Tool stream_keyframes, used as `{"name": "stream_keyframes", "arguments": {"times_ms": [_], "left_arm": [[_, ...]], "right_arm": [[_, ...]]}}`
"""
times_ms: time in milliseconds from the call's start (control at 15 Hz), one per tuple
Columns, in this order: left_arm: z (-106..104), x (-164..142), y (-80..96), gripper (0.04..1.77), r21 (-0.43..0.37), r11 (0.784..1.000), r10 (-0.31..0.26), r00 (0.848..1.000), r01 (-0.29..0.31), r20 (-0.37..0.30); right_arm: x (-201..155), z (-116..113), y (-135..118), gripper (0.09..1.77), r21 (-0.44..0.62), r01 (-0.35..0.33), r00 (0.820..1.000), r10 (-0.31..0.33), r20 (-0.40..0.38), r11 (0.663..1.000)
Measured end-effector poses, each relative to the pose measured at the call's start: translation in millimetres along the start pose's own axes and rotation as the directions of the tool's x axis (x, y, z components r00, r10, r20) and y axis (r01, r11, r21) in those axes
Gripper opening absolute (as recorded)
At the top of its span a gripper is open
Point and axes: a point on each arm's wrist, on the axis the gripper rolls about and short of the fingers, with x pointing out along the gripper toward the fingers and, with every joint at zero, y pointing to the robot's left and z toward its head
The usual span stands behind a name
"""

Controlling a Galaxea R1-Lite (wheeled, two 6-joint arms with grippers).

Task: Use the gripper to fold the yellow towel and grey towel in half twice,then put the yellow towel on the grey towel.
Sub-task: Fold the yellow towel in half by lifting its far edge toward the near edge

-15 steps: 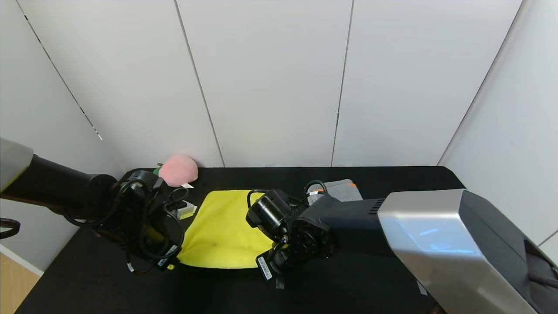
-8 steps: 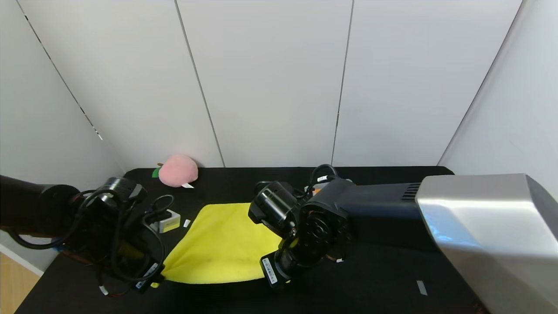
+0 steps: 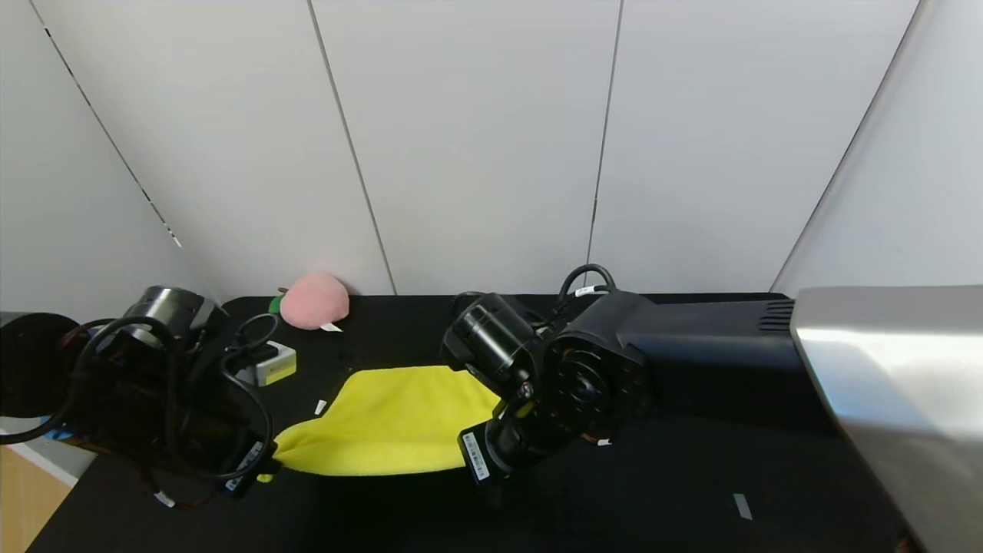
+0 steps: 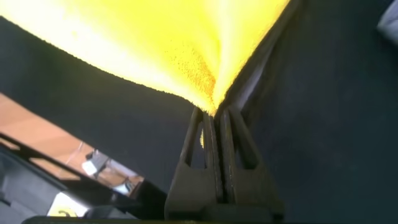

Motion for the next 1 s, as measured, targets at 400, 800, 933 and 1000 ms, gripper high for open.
{"name": "stream_keyframes", "arguments": {"times_ms": [400, 800, 933, 1000], "left_arm": [[33, 5, 12.1, 0.12, -0.061, 0.998, 0.028, 0.996, -0.023, 0.082], [68, 31, 26.0, 0.12, -0.109, 0.993, 0.051, 0.987, -0.035, 0.153], [78, 45, 31.4, 0.12, -0.129, 0.991, 0.064, 0.981, -0.040, 0.186], [83, 53, 34.1, 0.12, -0.142, 0.989, 0.071, 0.976, -0.042, 0.205]], "right_arm": [[8, 27, -19, 0.14, 0.058, 0.018, 0.981, -0.029, 0.192, 0.998], [37, 50, -49, 0.14, 0.068, 0.033, 0.940, -0.054, 0.338, 0.997], [49, 54, -57, 0.14, 0.071, 0.035, 0.927, -0.059, 0.371, 0.997], [54, 56, -60, 0.14, 0.071, 0.037, 0.920, -0.061, 0.386, 0.997]]}}
